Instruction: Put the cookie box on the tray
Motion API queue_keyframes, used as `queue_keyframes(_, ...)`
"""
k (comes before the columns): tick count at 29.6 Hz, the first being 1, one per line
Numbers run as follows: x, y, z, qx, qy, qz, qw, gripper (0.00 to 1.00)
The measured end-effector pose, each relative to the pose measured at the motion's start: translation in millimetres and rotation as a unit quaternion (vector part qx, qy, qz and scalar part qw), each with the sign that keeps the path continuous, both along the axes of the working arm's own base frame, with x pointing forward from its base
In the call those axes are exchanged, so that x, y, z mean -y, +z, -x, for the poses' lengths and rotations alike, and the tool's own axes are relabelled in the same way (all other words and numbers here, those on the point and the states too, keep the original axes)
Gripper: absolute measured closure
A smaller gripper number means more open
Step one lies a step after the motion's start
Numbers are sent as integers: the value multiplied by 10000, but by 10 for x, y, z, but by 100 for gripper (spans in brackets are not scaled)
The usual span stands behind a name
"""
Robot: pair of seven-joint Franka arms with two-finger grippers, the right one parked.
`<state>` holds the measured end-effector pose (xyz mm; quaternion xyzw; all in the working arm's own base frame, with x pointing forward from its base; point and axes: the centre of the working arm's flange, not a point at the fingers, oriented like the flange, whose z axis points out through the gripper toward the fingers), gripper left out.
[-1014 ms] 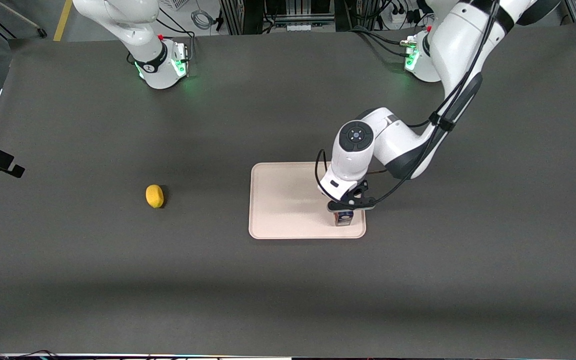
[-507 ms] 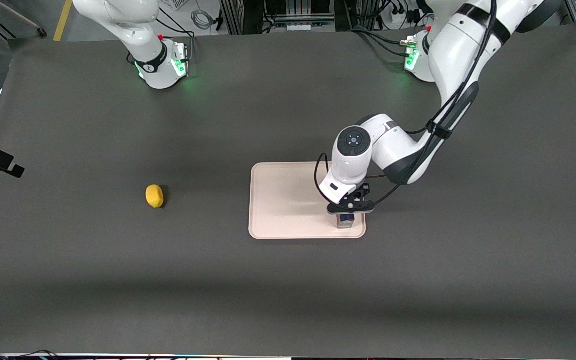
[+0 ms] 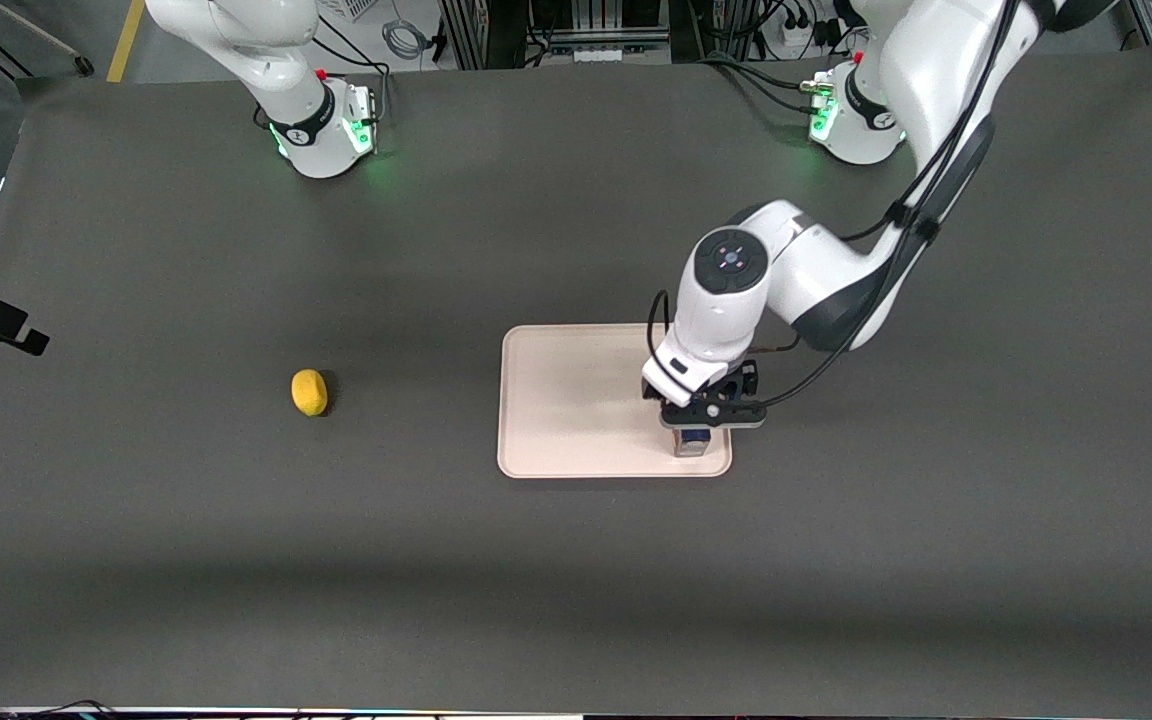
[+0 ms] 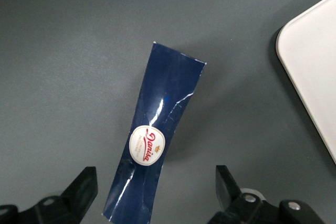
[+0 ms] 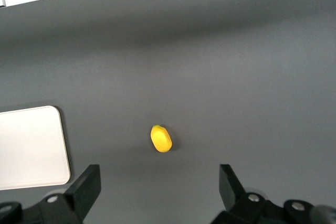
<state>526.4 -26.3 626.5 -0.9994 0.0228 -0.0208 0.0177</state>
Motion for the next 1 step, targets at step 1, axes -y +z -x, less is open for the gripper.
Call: queue_keyframes(1,-5,0,0,0,4,0,10000,0)
